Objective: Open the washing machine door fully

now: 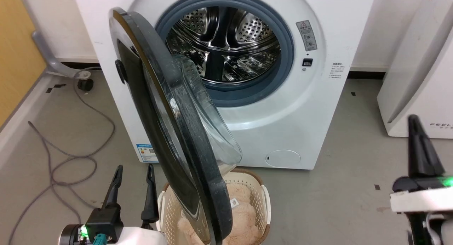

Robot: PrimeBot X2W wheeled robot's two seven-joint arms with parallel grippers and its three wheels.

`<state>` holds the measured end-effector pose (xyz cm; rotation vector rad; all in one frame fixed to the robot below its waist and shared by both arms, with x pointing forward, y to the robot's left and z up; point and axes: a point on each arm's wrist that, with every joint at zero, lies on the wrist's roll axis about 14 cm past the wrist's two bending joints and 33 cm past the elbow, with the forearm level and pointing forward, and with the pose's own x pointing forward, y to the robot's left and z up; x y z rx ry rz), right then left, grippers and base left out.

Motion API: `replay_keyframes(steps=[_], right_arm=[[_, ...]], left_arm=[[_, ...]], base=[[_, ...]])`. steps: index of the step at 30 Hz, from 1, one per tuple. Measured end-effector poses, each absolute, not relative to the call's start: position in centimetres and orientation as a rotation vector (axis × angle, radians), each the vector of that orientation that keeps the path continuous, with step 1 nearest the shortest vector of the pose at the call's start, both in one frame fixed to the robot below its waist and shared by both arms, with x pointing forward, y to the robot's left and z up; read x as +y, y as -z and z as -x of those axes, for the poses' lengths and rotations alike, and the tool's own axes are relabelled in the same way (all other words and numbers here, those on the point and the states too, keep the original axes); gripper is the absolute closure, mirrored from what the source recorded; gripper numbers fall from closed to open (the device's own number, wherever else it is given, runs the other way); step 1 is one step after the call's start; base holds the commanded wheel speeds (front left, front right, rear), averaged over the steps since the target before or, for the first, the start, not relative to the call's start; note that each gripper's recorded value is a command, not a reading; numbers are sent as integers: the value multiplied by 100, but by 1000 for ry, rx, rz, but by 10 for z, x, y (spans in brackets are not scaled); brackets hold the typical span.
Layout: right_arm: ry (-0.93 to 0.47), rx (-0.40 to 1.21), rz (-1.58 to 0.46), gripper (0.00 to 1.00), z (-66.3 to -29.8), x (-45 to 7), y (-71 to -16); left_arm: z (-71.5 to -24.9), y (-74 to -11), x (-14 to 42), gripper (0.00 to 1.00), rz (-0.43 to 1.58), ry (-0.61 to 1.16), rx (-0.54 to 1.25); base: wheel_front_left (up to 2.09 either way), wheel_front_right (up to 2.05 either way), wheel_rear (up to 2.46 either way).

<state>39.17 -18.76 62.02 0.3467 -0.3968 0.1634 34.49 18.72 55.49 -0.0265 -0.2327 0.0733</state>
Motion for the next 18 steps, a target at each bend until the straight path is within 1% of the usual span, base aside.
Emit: replay_keyframes(steps=[1, 3, 8, 12, 18], right_arm=[[-136, -415, -277, 100, -389, -193, -623], [-87, -411, -213, 100, -382, -198, -617], [-64, -355, -29, 100, -366, -194, -596], [-66, -294, 12, 100, -355, -188, -575], [-94, -209, -5, 100, -345, -175, -547]], left_arm=[[-345, -555, 187, 0, 27, -72, -232], [-346, -555, 186, 0, 28, -69, -232], [-346, -555, 185, 0, 30, -66, -232], [-347, -555, 184, 0, 30, -64, -231], [-347, -553, 183, 0, 30, -60, -228]], base=[[0, 0, 0], [0, 0, 0], [0, 0, 0], [0, 0, 0], [0, 0, 0]])
